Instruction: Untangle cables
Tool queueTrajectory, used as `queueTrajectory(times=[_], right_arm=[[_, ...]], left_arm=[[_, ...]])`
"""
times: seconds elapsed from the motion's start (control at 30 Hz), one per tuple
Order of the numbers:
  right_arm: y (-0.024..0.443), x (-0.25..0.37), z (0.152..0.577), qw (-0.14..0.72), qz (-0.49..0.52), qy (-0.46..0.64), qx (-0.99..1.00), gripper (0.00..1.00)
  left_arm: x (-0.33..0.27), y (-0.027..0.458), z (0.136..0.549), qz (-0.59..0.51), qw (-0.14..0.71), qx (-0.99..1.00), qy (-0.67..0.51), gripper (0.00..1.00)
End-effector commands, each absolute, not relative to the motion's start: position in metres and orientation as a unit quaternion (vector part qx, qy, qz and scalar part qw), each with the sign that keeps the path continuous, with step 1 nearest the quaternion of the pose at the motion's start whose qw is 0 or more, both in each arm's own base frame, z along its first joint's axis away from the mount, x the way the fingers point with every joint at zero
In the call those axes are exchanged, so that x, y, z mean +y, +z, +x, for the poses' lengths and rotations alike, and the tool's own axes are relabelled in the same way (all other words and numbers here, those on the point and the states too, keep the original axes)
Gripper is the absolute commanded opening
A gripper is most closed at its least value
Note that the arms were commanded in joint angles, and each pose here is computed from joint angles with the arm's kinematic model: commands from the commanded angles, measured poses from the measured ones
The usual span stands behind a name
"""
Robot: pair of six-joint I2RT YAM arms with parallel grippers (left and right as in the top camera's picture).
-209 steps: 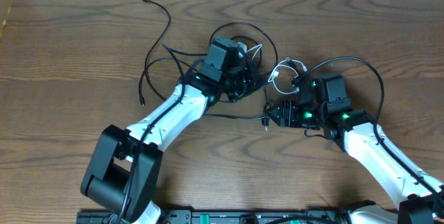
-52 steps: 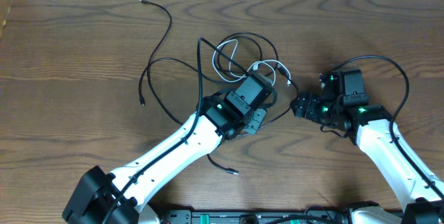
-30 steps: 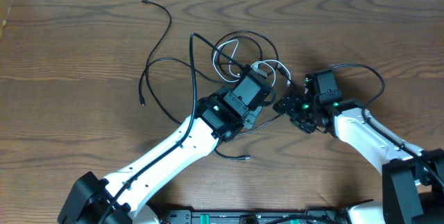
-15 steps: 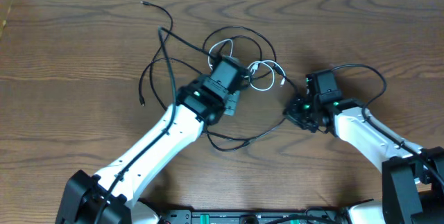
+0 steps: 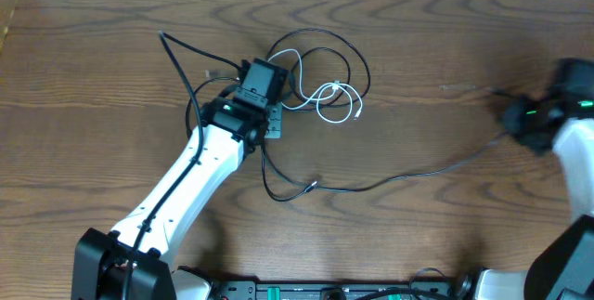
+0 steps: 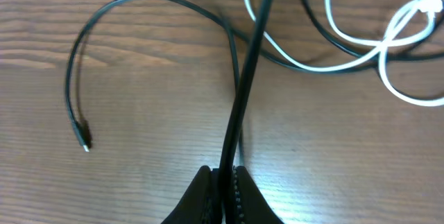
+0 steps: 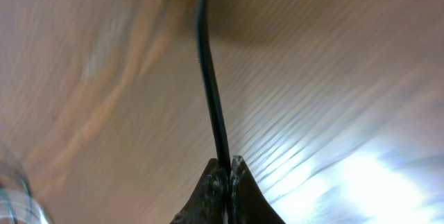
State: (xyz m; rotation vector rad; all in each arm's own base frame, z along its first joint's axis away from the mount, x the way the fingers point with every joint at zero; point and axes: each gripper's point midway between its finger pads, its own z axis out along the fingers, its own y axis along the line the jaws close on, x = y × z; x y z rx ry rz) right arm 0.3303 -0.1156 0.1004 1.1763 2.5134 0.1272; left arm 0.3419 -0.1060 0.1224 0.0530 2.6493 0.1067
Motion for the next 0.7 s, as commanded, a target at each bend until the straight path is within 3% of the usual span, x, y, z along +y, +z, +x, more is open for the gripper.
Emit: queueTrajectory(times=[0.0,0.1,0.27,0.47,0.5,0.57,0.6,0.67], right_arm=[[0.134,-0.162,0.326,0.219,0.418,-0.014,0.882,0.01],[0.15,-0.16,0.338,0.242,0.362,0.01,0.9,0.01],[0.17,-0.075,0.374,0.283,0.143,0.154,0.936,0.01],[0.155,-0.031,0.369,0.239,0.074,0.104,0.963,0.01],[0.152,-0.021,0.368,0.233,0.057,0.086,0.967,0.1],[0.151,-0.009,0.368,0.228,0.038,0.078,0.97,0.46],[0.151,-0.002,0.368,0.227,0.03,0.083,0.97,0.54],[0.152,0.019,0.367,0.224,0.007,0.107,0.969,0.59]], left_arm=[[-0.093,0.138,0.351,-0.006,0.262,0.964,0.045,0.07],[-0.086,0.138,0.353,-0.015,0.262,0.964,0.047,0.08],[-0.085,0.138,0.355,-0.018,0.265,0.963,0.047,0.07],[-0.085,0.138,0.354,-0.018,0.264,0.963,0.047,0.08],[-0.085,0.138,0.354,-0.018,0.263,0.963,0.047,0.07],[-0.085,0.138,0.354,-0.018,0.263,0.963,0.047,0.07],[-0.085,0.138,0.354,-0.018,0.263,0.963,0.047,0.07],[-0.085,0.138,0.354,-0.018,0.263,0.963,0.047,0.07]])
